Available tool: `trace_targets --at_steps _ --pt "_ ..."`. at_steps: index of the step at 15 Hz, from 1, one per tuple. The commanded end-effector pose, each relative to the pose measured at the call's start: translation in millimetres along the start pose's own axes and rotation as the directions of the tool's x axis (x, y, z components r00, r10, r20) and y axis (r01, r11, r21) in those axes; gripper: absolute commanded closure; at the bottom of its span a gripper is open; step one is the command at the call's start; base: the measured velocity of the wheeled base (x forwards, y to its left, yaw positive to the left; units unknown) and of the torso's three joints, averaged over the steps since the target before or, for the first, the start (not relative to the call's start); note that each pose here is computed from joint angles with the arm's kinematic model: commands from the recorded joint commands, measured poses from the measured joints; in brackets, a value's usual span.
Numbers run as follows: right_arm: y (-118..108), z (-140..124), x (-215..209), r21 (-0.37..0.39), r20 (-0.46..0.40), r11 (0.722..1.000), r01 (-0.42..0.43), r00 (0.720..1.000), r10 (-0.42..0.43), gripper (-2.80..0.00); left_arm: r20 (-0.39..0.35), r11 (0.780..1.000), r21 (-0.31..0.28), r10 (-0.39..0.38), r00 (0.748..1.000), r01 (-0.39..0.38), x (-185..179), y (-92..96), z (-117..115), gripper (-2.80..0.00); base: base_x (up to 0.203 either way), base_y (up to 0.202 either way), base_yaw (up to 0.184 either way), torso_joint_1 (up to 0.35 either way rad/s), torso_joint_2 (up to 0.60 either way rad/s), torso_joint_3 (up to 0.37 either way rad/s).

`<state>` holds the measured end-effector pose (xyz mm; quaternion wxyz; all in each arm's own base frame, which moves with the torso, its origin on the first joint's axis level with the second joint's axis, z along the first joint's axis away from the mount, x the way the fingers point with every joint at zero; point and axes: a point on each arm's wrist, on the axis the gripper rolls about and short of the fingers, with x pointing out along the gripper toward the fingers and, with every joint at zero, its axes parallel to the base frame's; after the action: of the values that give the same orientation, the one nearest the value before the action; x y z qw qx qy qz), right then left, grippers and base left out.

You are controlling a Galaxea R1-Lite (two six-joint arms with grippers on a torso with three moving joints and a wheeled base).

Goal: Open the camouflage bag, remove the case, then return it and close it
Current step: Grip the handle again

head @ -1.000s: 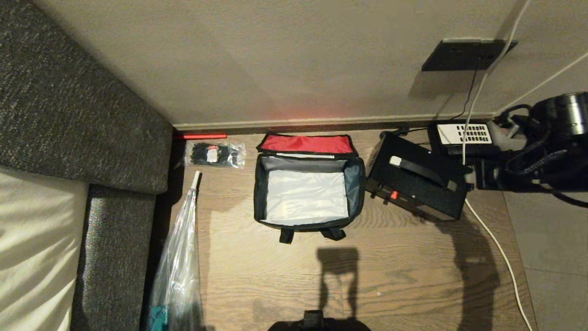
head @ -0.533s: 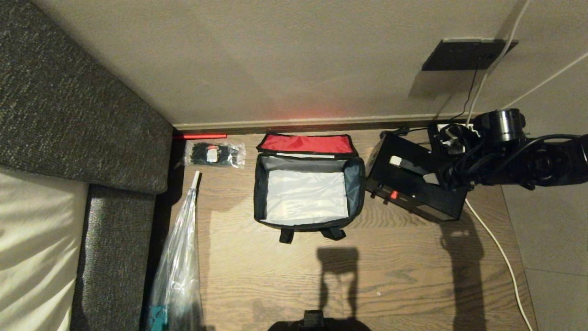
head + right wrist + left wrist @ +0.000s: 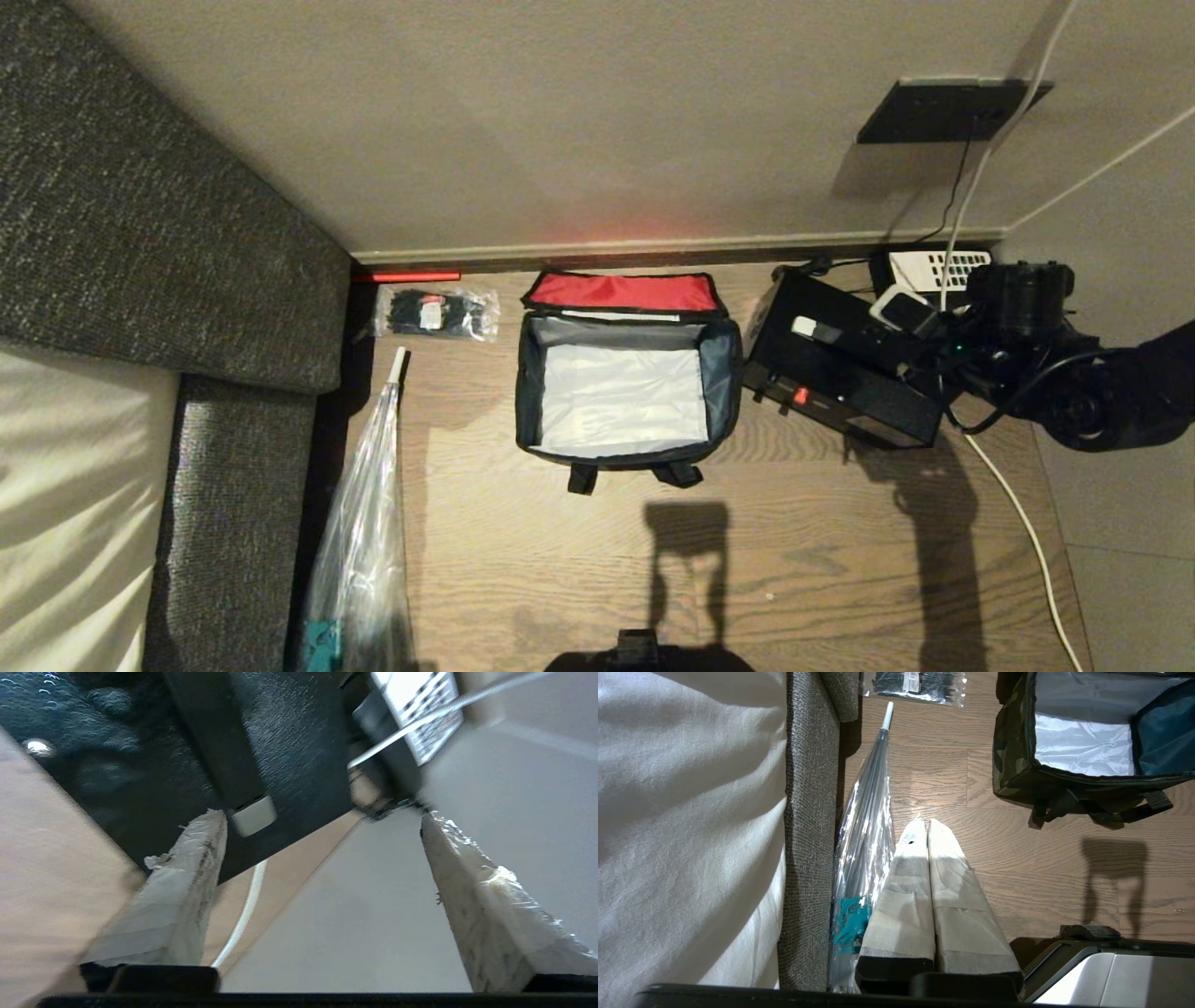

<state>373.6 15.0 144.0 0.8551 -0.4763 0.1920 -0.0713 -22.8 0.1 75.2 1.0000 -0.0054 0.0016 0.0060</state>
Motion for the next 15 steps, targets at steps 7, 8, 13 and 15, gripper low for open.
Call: trace_targets --at_steps 7,8,13,15 --pt "27 2 -1 -0.133 0.111 0.983 0.123 0.988 -0.108 -2.80 -0.001 1.000 0.000 0.000 1.000 0.000 0 0.0 -1 0.00 0.000 0.000 0.000 0.000 0.00 0.000" --pt "31 1 2 -0.137 0.112 0.983 0.123 0.988 -0.108 -2.80 -0.001 1.000 0.000 0.000 1.000 0.000 0 0.0 -1 0.00 0.000 0.000 0.000 0.000 0.00 0.000" --pt "50 -3 21 -0.156 0.070 0.983 0.101 0.993 -0.091 -2.80 -0.001 1.000 -0.001 0.002 1.000 -0.002 0 0.0 -1 0.00 0.000 0.000 0.000 0.000 0.00 0.000" --pt "54 -3 25 -0.148 0.067 0.984 0.101 0.994 -0.091 -2.80 -0.001 1.000 0.000 0.000 1.000 0.000 0 0.0 -1 0.00 0.000 0.000 0.000 0.000 0.00 0.000"
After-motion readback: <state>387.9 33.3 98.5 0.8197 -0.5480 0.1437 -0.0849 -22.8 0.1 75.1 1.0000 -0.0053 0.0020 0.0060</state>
